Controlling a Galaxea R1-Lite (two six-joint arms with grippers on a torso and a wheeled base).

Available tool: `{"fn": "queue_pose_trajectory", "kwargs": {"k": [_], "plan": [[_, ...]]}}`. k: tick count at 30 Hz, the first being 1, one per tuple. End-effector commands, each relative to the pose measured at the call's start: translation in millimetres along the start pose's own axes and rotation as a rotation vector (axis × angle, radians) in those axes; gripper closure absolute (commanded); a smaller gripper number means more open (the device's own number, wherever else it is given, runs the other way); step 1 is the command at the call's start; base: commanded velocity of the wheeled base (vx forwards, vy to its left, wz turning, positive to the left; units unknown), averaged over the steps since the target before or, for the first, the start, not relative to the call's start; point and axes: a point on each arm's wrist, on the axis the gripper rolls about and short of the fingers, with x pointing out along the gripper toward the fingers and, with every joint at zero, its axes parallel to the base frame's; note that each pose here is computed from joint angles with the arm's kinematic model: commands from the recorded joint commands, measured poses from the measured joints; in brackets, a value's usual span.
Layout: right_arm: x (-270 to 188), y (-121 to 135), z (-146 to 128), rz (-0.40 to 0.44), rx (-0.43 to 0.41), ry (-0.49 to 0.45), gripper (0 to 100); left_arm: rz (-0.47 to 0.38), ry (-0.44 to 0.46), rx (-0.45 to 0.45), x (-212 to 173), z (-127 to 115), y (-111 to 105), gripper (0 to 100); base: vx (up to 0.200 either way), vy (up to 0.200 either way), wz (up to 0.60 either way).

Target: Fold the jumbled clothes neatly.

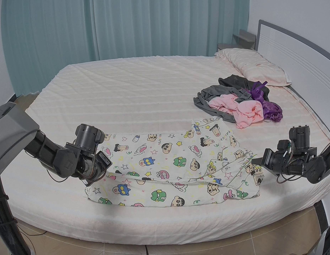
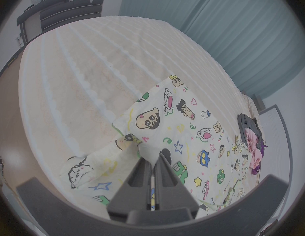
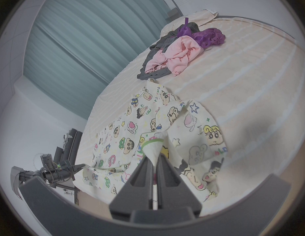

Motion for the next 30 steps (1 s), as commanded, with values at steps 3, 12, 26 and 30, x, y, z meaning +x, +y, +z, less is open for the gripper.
{"fn": "queue_pose_trajectory", "kwargs": {"k": [3, 12, 26, 30], "plan": [[26, -3, 2, 0.0, 0.032, 0.016, 100, 0.039, 0.006, -0.024, 30, 3, 0, 100, 0.0, 0.0, 0.0], [43, -7, 8, -0.025, 0.079, -0.007, 100, 0.006, 0.011, -0.064, 40, 9, -10, 100, 0.0, 0.0, 0.0], [31, 0, 19, -0.055, 0.266, -0.101, 0, -0.011, -0.022, -0.144, 17, 36, 5, 0, 0.0, 0.0, 0.0], [27, 4, 17, -0.087, 0.367, -0.139, 0, -0.07, -0.004, -0.174, -14, 46, 15, 0, 0.0, 0.0, 0.0]]}}
